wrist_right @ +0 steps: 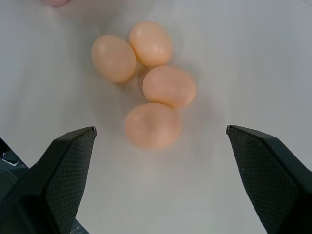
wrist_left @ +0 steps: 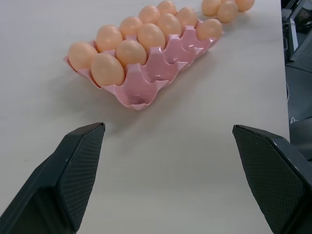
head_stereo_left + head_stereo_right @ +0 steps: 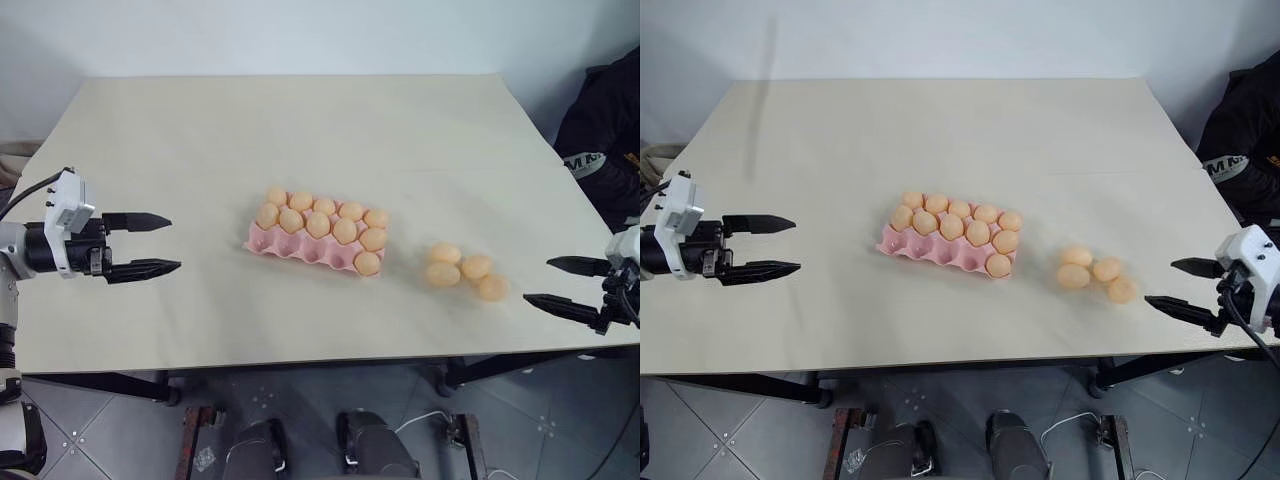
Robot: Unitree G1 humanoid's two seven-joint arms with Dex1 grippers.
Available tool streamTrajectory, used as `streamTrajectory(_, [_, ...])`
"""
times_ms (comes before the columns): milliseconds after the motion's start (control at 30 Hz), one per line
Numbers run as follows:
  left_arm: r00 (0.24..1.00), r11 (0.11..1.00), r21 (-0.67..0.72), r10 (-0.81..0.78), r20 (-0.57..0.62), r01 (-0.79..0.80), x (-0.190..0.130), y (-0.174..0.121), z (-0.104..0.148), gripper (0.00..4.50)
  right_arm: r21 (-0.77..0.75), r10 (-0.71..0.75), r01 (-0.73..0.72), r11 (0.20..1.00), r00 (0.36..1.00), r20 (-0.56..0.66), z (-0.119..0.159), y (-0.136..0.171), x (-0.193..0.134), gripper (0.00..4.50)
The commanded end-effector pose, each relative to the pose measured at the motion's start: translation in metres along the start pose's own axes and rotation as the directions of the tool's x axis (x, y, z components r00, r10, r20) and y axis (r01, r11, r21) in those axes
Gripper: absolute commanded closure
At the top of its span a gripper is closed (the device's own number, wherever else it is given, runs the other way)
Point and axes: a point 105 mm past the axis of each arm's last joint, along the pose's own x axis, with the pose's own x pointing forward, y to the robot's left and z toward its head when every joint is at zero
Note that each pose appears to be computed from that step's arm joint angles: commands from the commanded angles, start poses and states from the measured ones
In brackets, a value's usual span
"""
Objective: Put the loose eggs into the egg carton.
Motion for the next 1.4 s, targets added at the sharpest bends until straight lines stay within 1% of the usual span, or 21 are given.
streamTrajectory(33, [1.000,1.000,0.022,-0.002,0.003,0.002,-0.009,0.002,0.010,0.03,-0.038,-0.028,0.029,0.999,0.999,0.036,0.014,0.000,-0.006,0.00])
streamTrajectory(67, [1.000,1.000,0.014,-0.004,-0.001,0.004,-0.009,0.002,0.009,0.03,-0.033,-0.031,0.032,0.999,0.999,0.036,0.014,0.000,-0.006,0.00])
streamTrajectory(133, [0.999,0.997,0.059,0.044,0.002,-0.044,-0.008,0.008,0.012,0.03,-0.015,-0.049,0.049,0.999,0.999,0.018,0.012,0.000,-0.006,0.00])
streamTrajectory(167, [0.999,0.999,0.003,0.032,0.003,-0.032,-0.008,0.007,0.011,0.03,-0.013,-0.061,0.062,0.998,0.998,0.011,0.010,0.000,-0.005,0.00])
streamTrajectory(267, [1.000,1.000,-0.016,0.023,-0.016,-0.023,-0.007,0.006,0.008,0.03,0.007,-0.089,0.089,0.996,0.996,-0.008,0.008,0.000,-0.002,0.00])
streamTrajectory(367, [1.000,0.999,0.050,-0.007,-0.007,0.007,-0.008,0.000,0.009,0.03,0.006,-0.100,0.100,0.995,0.995,-0.002,0.009,0.002,0.000,0.00])
streamTrajectory(533, [0.997,0.992,0.114,-0.054,0.062,0.047,-0.004,-0.004,0.015,0.03,0.017,-0.107,0.107,0.994,0.994,-0.009,0.009,0.008,0.008,0.00])
streamTrajectory(567, [0.992,0.988,0.143,-0.077,0.103,0.062,-0.003,-0.005,0.019,0.03,0.018,-0.116,0.117,0.993,0.993,-0.014,0.009,0.009,0.010,0.00])
streamTrajectory(633, [0.986,0.984,0.157,-0.102,0.133,0.081,-0.002,-0.008,0.021,0.03,0.024,-0.117,0.118,0.993,0.992,-0.037,0.005,0.012,0.014,0.00])
streamTrajectory(867, [0.977,0.978,0.163,-0.152,0.150,0.127,0.004,-0.013,0.019,0.03,0.075,-0.131,0.136,0.988,0.989,-0.065,-0.003,0.017,0.030,0.00])
streamTrajectory(1033, [0.969,0.973,0.171,-0.182,0.168,0.153,0.006,-0.017,0.019,0.03,0.094,-0.158,0.166,0.982,0.984,-0.086,-0.011,0.013,0.043,0.00])
streamTrajectory(1400, [0.969,0.974,0.172,-0.178,0.170,0.149,0.008,-0.021,0.019,0.03,0.113,-0.173,0.181,0.977,0.982,-0.074,-0.014,0.006,0.061,0.00])
